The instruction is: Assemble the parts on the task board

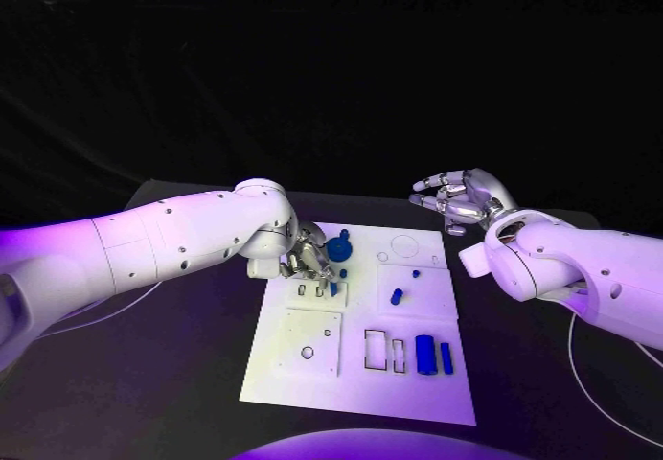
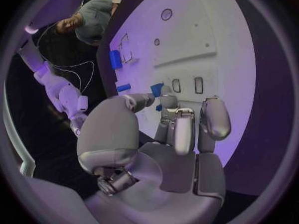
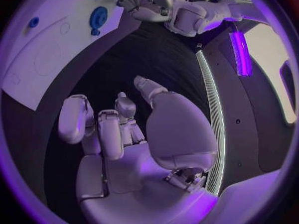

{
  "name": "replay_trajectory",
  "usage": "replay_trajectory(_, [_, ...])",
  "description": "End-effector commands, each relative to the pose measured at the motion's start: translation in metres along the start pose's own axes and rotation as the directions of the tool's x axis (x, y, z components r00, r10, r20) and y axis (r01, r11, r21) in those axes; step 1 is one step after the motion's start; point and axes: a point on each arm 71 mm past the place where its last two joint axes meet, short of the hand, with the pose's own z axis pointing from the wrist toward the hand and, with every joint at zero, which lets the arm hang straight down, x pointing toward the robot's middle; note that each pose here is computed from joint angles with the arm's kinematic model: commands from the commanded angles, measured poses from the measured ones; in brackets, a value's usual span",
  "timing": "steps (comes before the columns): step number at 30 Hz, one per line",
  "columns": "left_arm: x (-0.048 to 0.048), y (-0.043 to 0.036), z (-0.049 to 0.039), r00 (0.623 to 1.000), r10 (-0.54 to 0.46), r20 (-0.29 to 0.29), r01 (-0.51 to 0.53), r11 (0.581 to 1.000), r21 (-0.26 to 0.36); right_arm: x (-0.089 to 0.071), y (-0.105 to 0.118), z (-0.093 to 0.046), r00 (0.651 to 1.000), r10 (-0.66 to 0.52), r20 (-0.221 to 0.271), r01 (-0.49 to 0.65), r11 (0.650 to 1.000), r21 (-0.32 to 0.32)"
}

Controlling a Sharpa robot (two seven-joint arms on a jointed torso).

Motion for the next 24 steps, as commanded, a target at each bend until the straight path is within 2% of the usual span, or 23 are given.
replay_trajectory(1, [0.0005,-0.0017,-0.0003,1.000,-0.018,-0.002,0.019,1.000,0.015,0.0018,-0.0010,-0.0003,1.000,-0.005,-0.017,0.005,1.000,-0.001])
replay_trajectory(24, [0.0015,-0.0060,0.0048,0.999,0.005,-0.032,-0.005,1.000,0.000,0.0033,-0.0035,-0.0005,1.000,-0.004,-0.022,0.005,1.000,0.015])
